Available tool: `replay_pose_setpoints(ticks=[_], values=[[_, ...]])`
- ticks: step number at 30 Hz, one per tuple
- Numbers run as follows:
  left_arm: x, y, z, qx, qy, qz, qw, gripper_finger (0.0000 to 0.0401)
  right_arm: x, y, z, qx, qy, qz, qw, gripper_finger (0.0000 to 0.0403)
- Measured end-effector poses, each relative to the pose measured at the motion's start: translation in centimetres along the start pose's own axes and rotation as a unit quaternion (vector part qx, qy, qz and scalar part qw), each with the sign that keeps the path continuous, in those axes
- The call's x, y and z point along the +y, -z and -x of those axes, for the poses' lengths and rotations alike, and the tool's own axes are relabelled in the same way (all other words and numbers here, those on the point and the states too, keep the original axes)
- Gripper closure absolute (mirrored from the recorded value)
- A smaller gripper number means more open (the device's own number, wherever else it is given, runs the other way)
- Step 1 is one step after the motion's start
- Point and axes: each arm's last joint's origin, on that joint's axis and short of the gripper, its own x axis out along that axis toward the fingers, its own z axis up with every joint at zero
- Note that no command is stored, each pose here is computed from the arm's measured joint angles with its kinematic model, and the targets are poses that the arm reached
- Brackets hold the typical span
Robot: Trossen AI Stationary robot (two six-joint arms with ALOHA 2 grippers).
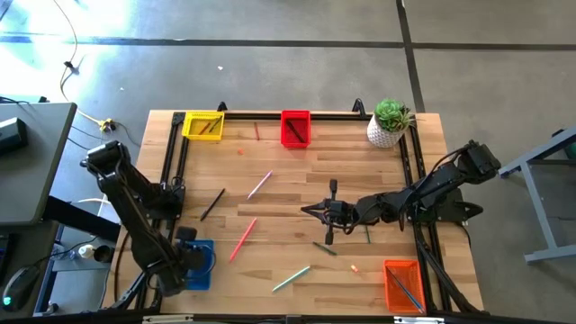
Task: Sort crayons/erasers/pens/pencils in bins
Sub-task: Put the green pencil into the orange bin
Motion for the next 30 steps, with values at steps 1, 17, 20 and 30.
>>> replay_pose_setpoints(ticks=[1,17,20,30], values=[[0.0,0.0,0.4,-0.003,0.003,0.001,1.000,0.0296,0.0,0.0,0.0,0.001,0.000,0.000,1.000,0.0402],[1.9,-4.5,6.2,-0.328,0.003,-0.158,0.931,0.0349,0.0,0.3,0.0,0.013,-0.001,-0.004,1.000,0.0402],[3.3,-6.7,5.6,-0.372,0.020,-0.183,0.910,0.0370,0.0,0.3,0.0,0.013,-0.001,-0.004,1.000,0.0402],[8.5,-10.1,2.5,-0.563,0.075,-0.224,0.792,0.0397,0.4,0.4,0.1,0.048,0.062,-0.011,0.997,0.0402]])
